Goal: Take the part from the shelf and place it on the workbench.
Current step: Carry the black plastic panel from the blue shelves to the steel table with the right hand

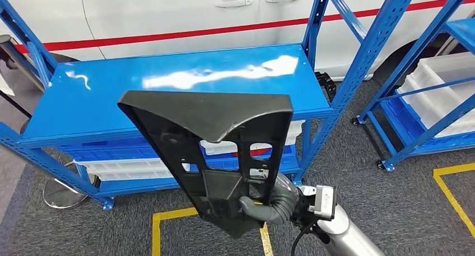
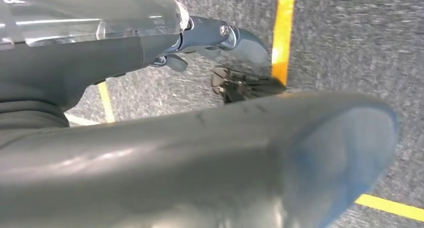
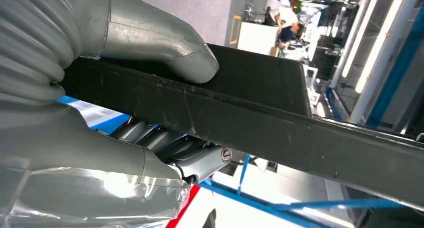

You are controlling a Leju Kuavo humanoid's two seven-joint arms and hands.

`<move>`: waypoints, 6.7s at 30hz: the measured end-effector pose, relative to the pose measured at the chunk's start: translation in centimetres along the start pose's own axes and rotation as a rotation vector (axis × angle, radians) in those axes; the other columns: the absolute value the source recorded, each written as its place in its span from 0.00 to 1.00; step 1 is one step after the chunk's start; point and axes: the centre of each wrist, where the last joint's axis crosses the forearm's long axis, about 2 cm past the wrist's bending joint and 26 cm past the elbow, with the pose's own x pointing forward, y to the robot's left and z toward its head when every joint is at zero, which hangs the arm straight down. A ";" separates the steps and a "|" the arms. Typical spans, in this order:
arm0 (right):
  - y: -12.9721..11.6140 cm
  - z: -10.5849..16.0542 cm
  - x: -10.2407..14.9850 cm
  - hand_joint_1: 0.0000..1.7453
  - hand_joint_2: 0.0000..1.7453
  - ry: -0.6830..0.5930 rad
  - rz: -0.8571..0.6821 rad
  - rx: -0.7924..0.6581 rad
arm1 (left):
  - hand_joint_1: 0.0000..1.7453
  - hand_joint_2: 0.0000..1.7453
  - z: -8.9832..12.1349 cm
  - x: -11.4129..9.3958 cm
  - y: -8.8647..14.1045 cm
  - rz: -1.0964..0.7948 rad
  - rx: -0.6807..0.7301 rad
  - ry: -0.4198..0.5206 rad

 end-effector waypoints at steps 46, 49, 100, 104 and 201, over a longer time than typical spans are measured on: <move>1.8 -6.2 -1.7 0.92 1.00 0.026 -0.050 0.292 | 0.00 0.00 -0.1 0.9 0.7 -0.015 0.045 0.030; 1.8 -6.9 -1.7 0.92 1.00 0.015 -0.051 0.302 | 0.00 0.00 -0.1 0.9 0.6 -0.012 0.049 0.030; 4.2 -9.3 -1.9 0.92 1.00 -0.234 -0.126 0.127 | 0.00 0.00 0.0 1.7 2.3 -0.085 0.126 -0.075; 4.2 -9.4 -1.8 0.92 1.00 -0.233 -0.123 0.135 | 0.00 0.00 0.0 1.8 2.3 -0.084 0.123 -0.072; 5.6 -9.1 -2.2 0.92 1.00 -0.182 -0.062 0.233 | 0.00 0.00 -0.1 1.4 1.2 -0.110 0.113 -0.059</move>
